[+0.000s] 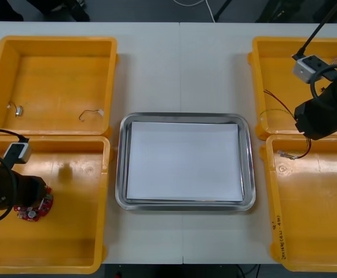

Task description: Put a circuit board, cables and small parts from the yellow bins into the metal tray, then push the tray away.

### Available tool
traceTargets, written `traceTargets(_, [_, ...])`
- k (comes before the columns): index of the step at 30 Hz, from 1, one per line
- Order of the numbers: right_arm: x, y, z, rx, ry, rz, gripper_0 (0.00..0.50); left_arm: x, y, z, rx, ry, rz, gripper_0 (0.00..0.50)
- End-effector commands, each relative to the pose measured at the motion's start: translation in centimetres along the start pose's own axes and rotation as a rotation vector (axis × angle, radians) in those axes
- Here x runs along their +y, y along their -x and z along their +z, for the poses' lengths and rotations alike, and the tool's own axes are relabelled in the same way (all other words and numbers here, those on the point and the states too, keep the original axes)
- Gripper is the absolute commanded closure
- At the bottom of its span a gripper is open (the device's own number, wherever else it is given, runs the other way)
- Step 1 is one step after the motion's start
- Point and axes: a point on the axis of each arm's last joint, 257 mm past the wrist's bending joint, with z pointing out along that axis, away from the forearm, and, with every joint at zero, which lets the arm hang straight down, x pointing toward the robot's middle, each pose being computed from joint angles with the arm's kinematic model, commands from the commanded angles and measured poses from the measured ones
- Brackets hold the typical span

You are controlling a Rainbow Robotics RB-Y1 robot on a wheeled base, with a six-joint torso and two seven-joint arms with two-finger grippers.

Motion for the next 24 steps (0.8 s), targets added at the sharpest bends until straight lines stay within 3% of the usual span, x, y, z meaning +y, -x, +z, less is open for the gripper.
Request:
traceTargets(1, [-0.5,1.3,-1.3,-0.013,-0.078,-0.090,0.500,1.2,3.9,-3.7,-0.056,0.044,-0.112,0.000])
traceTargets(5, [-0.3,1.4,-1.2,-0.012,-0.080,-0.099,0.500,1.0,4.5,-4.8,-0.045,0.032,-0.138,0.000])
traceTargets(13, [-0.1,1.4,-1.2,-0.011,-0.073,-0.104,0.500,0.4,5.6,-6.4,-0.067,0.024,-0.246,0.000])
traceTargets(20, [-0.2,1.5,-1.3,-0.013,-0.076,-0.102,0.500,0.2,6.3,-7.7,-0.053,0.042,-0.259,0.000])
traceTargets(24, [-0.3,1.5,-1.3,-0.013,-0.081,-0.101,0.500,0.1,7.4,-8.5,-0.071,0.045,-0.259,0.000])
